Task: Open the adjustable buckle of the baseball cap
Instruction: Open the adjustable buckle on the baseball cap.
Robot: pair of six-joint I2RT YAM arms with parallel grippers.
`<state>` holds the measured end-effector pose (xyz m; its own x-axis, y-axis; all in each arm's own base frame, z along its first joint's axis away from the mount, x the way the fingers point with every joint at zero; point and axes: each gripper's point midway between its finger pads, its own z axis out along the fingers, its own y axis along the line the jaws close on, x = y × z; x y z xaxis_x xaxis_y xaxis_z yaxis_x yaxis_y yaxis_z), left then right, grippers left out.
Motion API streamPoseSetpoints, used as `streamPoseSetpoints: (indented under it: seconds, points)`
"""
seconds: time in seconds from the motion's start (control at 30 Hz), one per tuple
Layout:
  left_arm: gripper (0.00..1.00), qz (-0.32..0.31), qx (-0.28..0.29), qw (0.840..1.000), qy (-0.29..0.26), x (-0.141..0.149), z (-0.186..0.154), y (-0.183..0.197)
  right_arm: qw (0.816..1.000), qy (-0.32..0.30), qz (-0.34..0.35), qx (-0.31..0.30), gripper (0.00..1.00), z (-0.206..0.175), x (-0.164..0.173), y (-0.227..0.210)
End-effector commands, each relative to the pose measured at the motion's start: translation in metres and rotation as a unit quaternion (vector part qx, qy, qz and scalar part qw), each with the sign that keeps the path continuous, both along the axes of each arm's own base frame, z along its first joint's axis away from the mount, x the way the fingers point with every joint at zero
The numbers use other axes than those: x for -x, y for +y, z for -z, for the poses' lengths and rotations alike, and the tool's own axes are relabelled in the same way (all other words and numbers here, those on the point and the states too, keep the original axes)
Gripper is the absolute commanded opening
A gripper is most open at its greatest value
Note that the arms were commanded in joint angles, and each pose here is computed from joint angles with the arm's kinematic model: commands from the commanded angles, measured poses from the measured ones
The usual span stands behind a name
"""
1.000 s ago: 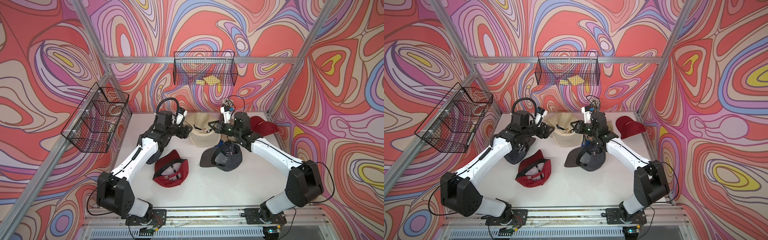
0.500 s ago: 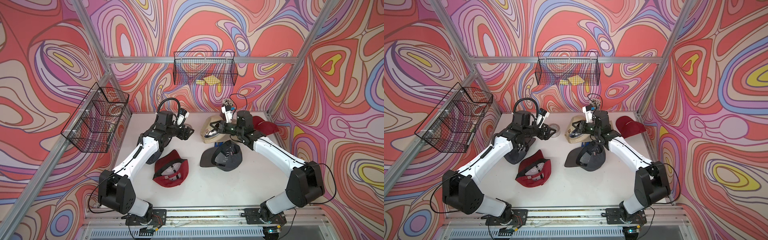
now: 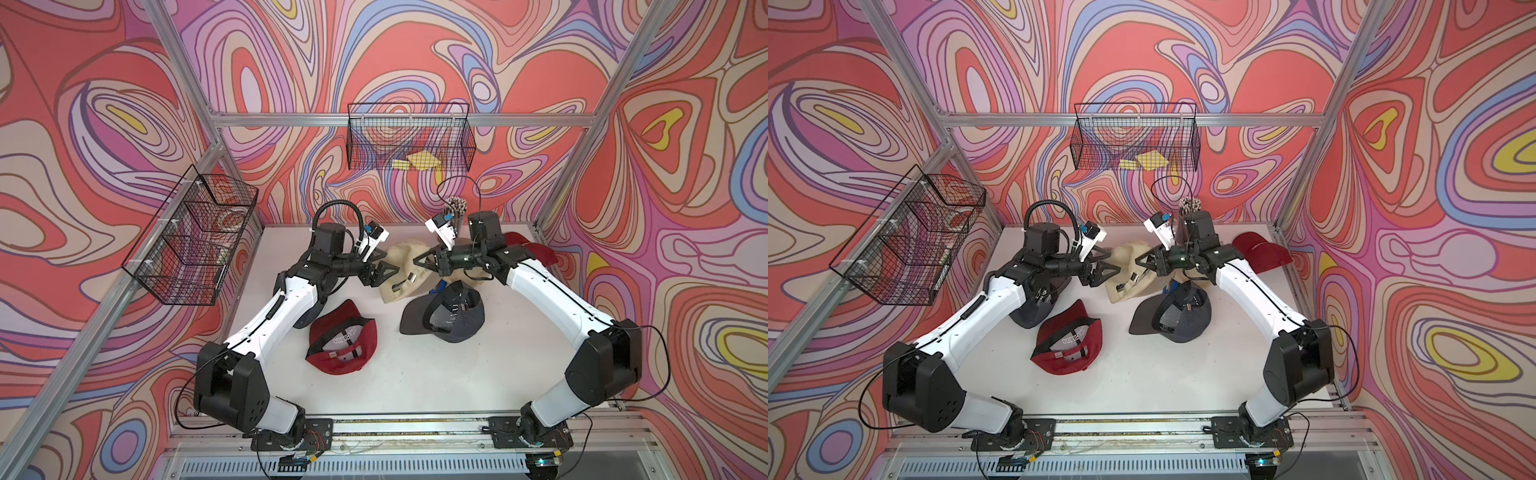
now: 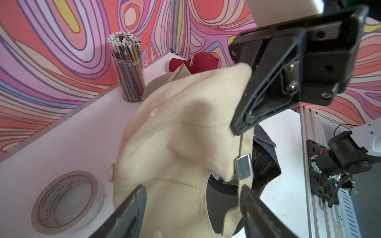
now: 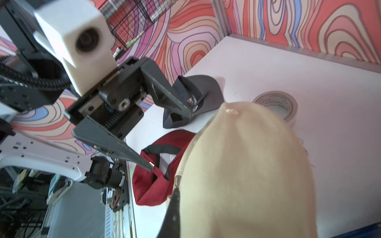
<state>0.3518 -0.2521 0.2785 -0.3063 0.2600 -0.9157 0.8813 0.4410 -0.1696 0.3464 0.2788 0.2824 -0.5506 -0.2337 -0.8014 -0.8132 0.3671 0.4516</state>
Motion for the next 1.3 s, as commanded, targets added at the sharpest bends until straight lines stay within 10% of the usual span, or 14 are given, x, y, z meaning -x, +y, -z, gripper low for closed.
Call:
streamPoseSetpoints:
  seconds: [0.0,0.43,1.27]
  points:
    - [0.73,0.056,0.016,0.998,-0.033,0.012,-0.011,-0.007,0.997,-0.037,-0.060,0.009,0.00,-0.003,0.017,0.000]
    - [0.76,0.107,0.004,0.991,-0.083,0.024,-0.003,-0.010,0.990,-0.028,-0.140,-0.010,0.00,0.009,0.041,0.005]
    - [0.75,0.191,-0.008,0.981,-0.018,0.051,0.021,-0.038,0.985,-0.041,-0.166,-0.020,0.00,0.005,0.051,0.020]
